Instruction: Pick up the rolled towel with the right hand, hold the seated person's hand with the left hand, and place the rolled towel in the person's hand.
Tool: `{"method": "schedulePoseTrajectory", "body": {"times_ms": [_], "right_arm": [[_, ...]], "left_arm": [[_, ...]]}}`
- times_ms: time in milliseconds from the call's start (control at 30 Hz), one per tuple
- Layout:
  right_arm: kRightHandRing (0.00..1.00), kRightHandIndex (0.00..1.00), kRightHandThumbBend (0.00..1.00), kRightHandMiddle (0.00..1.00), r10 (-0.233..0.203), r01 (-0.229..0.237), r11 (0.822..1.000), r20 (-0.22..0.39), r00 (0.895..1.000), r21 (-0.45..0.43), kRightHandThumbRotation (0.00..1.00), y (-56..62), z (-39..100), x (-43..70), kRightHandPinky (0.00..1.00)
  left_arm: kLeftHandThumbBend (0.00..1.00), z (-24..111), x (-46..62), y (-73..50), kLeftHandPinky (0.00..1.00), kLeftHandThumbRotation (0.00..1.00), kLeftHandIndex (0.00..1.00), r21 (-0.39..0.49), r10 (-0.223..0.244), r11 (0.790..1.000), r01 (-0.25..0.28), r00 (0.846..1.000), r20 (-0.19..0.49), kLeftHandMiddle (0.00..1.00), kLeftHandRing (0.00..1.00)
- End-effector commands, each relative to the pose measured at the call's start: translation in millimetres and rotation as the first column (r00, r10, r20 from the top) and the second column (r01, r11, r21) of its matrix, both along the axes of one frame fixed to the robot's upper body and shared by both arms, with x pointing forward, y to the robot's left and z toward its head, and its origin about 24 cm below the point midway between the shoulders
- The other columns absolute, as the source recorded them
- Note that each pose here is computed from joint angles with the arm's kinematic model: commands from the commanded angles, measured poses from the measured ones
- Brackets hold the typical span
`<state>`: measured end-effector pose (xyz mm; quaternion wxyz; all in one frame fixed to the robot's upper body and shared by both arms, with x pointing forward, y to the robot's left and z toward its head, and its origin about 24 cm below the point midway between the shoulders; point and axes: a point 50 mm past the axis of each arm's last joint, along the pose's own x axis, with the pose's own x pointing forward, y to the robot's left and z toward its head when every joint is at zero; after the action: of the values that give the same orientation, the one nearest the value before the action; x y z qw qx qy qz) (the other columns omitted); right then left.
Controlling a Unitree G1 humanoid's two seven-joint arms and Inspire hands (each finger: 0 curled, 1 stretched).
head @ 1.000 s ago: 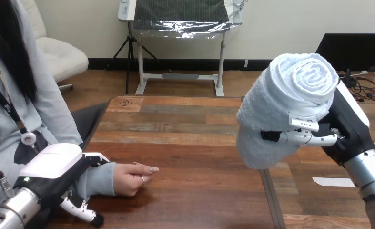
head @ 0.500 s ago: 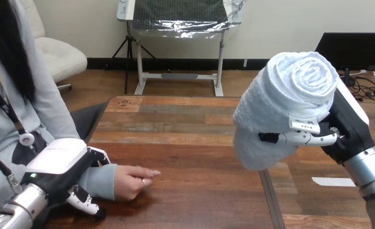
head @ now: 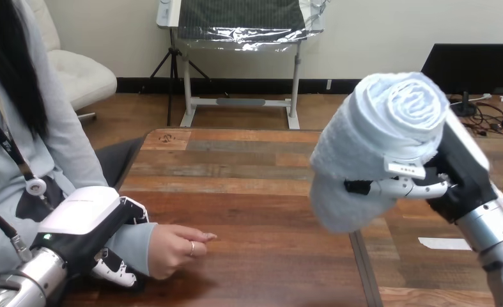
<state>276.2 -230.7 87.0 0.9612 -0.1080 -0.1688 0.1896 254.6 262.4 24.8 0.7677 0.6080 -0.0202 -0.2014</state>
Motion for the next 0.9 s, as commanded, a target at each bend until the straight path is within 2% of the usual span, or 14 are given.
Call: {"method": "schedulePoseTrajectory", "body": {"times_ms": [0,433,733,867], "right_arm": [[0.34,0.44,0.69,0.42,0.015,-0.017,0.999,0.066,0.998,0.032,0.00,10.2,17.8,15.8,0.28],[0.34,0.44,0.70,0.42,0.035,-0.036,0.999,0.051,0.998,0.016,0.00,20.8,11.4,22.0,0.28],[0.34,0.44,0.70,0.42,0.054,-0.054,0.998,0.023,0.998,0.021,0.00,27.8,7.8,25.7,0.28],[0.34,0.43,0.71,0.43,0.055,-0.055,0.998,0.029,0.998,0.005,0.00,31.6,7.1,26.7,0.28]], "left_arm": [[0.89,8.2,9.7,-8.9,0.37,0.00,0.38,-0.051,-0.023,0.998,0.026,0.998,0.050,0.40,0.38],[0.84,16.4,13.0,-11.6,0.32,0.00,0.34,-0.050,-0.046,0.997,0.050,0.996,0.083,0.36,0.32],[0.80,28.2,14.8,-13.5,0.29,0.00,0.33,-0.033,-0.062,0.997,0.065,0.994,0.090,0.34,0.30],[0.78,33.9,15.1,-14.2,0.28,0.00,0.33,-0.045,-0.071,0.996,0.076,0.992,0.104,0.34,0.30]]}}
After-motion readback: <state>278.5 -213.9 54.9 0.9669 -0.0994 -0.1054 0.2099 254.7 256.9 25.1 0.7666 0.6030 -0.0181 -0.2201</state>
